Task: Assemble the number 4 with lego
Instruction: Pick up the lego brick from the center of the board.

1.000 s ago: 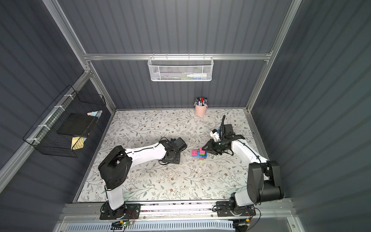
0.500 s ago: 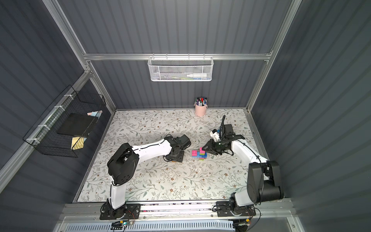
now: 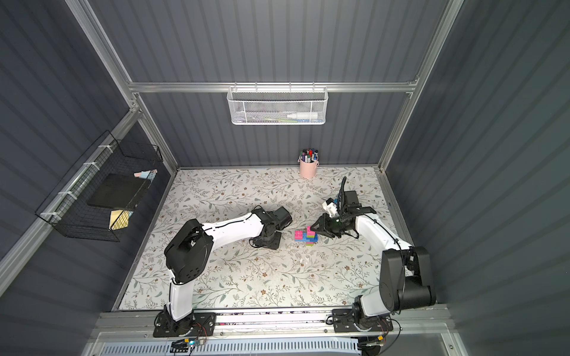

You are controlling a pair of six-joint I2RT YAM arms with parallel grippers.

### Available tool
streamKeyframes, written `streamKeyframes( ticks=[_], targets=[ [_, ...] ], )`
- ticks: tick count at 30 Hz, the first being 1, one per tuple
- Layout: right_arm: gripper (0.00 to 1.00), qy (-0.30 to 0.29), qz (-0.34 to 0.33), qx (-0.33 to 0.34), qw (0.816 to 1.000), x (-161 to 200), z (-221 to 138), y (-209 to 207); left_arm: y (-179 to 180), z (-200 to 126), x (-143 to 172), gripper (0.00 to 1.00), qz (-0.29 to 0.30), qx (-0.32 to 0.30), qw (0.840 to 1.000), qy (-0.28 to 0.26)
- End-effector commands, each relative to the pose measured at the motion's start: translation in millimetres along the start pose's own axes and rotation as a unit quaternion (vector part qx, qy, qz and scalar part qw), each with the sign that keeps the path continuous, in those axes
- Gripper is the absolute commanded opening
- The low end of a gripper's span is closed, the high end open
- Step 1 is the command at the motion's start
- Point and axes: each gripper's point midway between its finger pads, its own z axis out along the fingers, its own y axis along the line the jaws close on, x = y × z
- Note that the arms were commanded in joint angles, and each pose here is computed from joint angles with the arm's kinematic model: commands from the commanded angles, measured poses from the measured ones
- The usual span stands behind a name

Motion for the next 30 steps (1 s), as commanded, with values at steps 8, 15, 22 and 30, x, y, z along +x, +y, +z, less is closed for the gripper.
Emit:
streamKeyframes(
  ticks=[8, 15, 22, 30],
  targets=[
    [0.31, 0.061, 0.05, 0.105, 0.991, 37, 14, -55, 5, 0, -2, 0.41, -0.012, 0.011, 1.0, 0.012],
    [0.31, 0.061, 0.05, 0.104, 0.991, 37, 14, -55, 4, 3, 0, 0.35, -0.013, 0.012, 1.0, 0.016],
    [0.31, 0.061, 0.05, 0.105, 0.991, 38, 14, -56, 3, 7, 2, 0.29, -0.015, 0.014, 1.0, 0.023],
    [0.31, 0.062, 0.051, 0.104, 0.991, 38, 14, -56, 2, -10, -11, 0.23, -0.023, 0.021, 1.0, -0.006]
  ],
)
